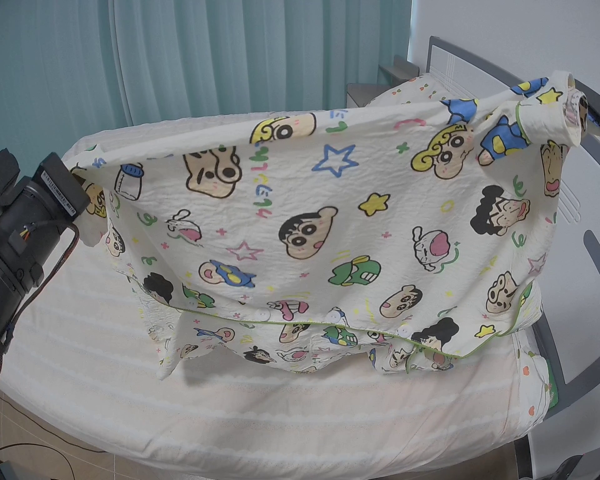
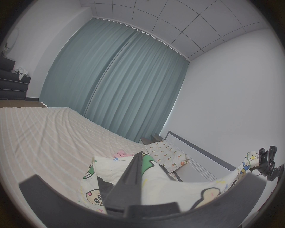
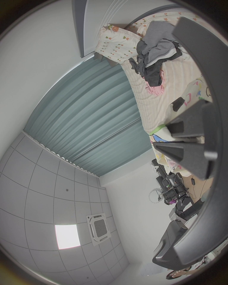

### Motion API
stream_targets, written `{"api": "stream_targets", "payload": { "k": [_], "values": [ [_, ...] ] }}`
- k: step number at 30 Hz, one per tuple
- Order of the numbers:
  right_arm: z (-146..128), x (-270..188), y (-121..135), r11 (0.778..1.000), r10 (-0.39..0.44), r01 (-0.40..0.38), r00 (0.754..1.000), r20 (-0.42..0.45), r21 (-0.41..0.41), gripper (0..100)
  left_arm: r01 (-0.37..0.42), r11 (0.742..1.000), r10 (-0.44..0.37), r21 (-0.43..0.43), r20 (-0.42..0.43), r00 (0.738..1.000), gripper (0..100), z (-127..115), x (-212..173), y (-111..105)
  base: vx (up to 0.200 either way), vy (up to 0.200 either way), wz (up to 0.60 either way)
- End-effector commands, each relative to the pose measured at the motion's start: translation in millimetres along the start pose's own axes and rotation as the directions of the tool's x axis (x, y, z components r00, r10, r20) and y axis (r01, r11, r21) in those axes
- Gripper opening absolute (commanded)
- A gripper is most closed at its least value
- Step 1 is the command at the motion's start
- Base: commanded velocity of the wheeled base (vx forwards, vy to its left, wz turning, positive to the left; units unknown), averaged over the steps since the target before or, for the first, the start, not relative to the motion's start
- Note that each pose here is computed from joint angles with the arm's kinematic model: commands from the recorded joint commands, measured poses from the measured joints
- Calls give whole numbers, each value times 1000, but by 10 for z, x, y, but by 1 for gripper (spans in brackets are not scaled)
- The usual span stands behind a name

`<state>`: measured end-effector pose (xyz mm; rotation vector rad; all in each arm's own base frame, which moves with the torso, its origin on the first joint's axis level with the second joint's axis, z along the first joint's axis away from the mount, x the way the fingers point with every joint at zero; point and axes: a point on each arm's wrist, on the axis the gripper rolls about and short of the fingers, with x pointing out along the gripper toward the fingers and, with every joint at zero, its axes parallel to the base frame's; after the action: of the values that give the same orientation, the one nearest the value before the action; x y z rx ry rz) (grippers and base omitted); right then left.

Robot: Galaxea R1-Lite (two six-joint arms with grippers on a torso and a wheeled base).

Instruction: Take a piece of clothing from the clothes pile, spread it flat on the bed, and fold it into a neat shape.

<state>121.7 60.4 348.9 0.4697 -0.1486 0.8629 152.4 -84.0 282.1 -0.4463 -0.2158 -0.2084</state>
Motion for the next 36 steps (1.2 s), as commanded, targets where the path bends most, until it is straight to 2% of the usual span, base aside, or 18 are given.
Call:
{"api": "stream_targets", "payload": {
  "k": [1,7,11,28,36],
  "values": [
    [-17,3,-10,1000,-4,4,1000,-7,3,0,-4,1000,4,0,-2,1000,0,-12,-17,14,0,0,0],
    [-23,-2,-11,1000,-4,4,1000,-8,4,0,-36,999,36,10,6,999,0,2,15,66,0,0,0],
    [-28,-2,-13,1000,-4,4,1000,-11,3,0,-101,995,100,17,22,995,0,11,71,192,0,200,0],
    [-73,4,-25,1000,-3,4,1000,-28,13,0,-131,991,130,24,65,989,0,122,86,302,0,200,0],
    [-75,47,6,999,29,-28,999,-39,14,0,-151,988,147,35,85,985,0,174,108,368,0,200,0]
  ]
}}
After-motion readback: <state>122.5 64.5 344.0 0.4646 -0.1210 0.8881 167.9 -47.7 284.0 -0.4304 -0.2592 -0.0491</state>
